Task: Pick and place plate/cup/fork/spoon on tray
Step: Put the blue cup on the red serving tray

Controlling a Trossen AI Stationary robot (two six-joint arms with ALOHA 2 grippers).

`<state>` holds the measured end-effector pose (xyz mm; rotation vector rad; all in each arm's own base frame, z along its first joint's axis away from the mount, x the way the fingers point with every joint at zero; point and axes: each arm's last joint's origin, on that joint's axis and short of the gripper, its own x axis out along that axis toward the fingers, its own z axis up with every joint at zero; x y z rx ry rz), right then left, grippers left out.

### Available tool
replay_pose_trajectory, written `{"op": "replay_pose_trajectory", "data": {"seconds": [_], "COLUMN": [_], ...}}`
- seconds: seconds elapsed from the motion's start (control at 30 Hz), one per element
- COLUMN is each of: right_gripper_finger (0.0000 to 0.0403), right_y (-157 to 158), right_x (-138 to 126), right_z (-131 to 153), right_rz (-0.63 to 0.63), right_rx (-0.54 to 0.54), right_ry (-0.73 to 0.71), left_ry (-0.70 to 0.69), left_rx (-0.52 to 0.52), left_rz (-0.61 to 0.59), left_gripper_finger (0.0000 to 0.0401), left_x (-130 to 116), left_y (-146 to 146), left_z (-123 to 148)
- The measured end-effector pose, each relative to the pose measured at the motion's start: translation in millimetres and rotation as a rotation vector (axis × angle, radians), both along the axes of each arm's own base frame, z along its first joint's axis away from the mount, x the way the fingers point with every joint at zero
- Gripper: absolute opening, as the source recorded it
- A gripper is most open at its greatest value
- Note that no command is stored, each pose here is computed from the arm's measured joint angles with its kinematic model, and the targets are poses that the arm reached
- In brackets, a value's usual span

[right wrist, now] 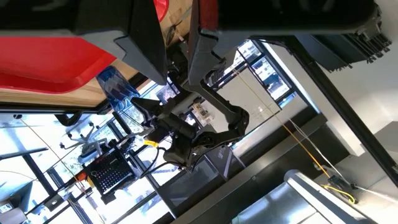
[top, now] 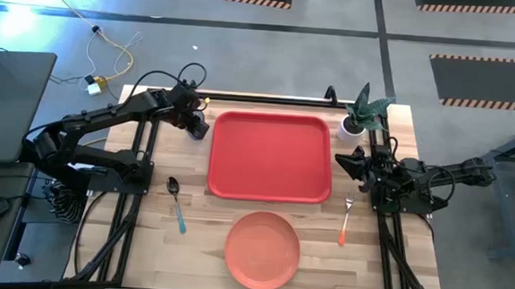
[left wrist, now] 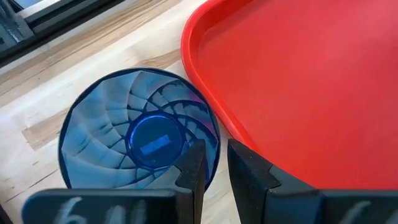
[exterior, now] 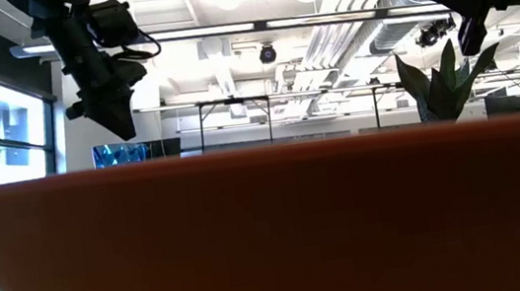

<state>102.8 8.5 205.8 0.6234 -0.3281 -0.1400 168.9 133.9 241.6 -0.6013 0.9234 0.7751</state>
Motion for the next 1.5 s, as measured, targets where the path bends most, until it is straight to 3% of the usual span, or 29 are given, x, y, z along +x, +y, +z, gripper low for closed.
{"op": "replay_pose_trajectory", "data": {"seconds": [0.17,0.53,1.0,1.3,1.5], "right_gripper_finger": [0.0058,0.0058,0.0058,0.0058,0.0058], "right_y": [0.0,0.0,0.0,0.0,0.0], "right_x": [0.0,0.0,0.0,0.0,0.0], "right_z": [0.0,0.0,0.0,0.0,0.0], "right_rz": [0.000,0.000,0.000,0.000,0.000], "right_rx": [0.000,0.000,0.000,0.000,0.000], "right_ry": [0.000,0.000,0.000,0.000,0.000], "left_ry": [-0.005,0.028,0.143,0.155,0.155], "left_rx": [-0.007,0.017,-0.042,-0.028,-0.023], "left_rz": [-0.056,-0.035,-0.059,-0.078,-0.081], "left_gripper_finger": [0.0058,0.0058,0.0058,0.0010,0.0012], "left_x": [0.7,-0.2,13.8,13.7,13.3], "left_y": [-0.9,0.0,7.6,8.0,7.6], "left_z": [0.0,-1.0,-26.8,-26.7,-25.9]}}
